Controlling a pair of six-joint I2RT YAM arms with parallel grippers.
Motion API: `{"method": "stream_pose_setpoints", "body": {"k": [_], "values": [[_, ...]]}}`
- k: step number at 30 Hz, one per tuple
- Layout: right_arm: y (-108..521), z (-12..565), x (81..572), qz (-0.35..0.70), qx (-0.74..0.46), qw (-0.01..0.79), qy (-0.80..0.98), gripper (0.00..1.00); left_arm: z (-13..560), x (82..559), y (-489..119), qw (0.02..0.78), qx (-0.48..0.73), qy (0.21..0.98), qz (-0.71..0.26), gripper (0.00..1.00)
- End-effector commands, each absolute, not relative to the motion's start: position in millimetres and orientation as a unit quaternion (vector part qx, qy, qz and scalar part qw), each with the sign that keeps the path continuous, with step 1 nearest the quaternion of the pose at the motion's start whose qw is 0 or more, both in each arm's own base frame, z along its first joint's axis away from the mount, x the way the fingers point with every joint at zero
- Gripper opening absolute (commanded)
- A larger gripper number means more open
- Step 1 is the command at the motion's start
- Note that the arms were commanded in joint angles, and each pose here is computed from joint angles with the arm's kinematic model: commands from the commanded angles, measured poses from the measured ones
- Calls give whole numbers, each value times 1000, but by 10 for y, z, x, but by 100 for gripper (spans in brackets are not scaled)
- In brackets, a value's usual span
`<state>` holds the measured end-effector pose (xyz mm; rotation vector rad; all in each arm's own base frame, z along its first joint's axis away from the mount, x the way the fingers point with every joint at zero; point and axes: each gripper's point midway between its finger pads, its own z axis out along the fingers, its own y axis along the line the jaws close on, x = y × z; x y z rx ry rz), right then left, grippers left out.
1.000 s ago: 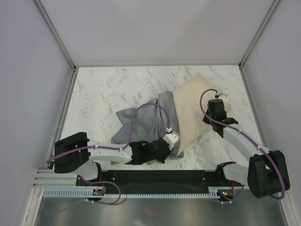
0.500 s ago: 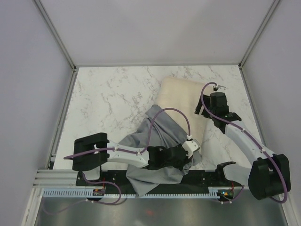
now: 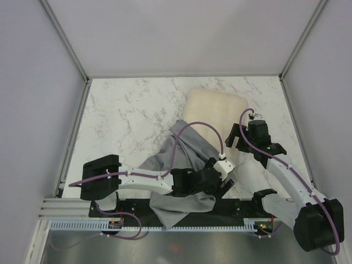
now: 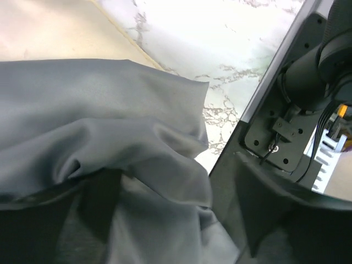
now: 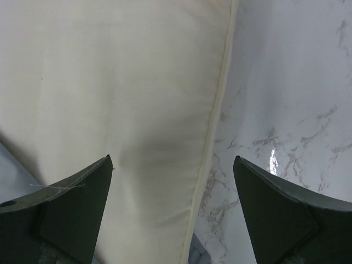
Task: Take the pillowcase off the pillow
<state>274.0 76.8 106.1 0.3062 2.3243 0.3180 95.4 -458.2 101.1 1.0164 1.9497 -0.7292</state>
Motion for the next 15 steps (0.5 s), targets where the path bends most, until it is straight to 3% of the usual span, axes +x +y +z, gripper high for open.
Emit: {"method": "stream_pose_setpoints", "body": {"k": [1,3,10,15], "values": [[906,931,2649,160,116,353,915,98,1543,1179,-4543,461,359,759,-285,91],[918,847,2617,164,120,344,917,98,1649,1204,-4449,470,349,761,-281,100],[1042,664,2622,195,119,330,916,97,2034,1304,-4009,503,306,759,-278,100],[1141,594,2632,222,119,322,912,91,2007,1745,-3307,523,200,806,-193,100]]}}
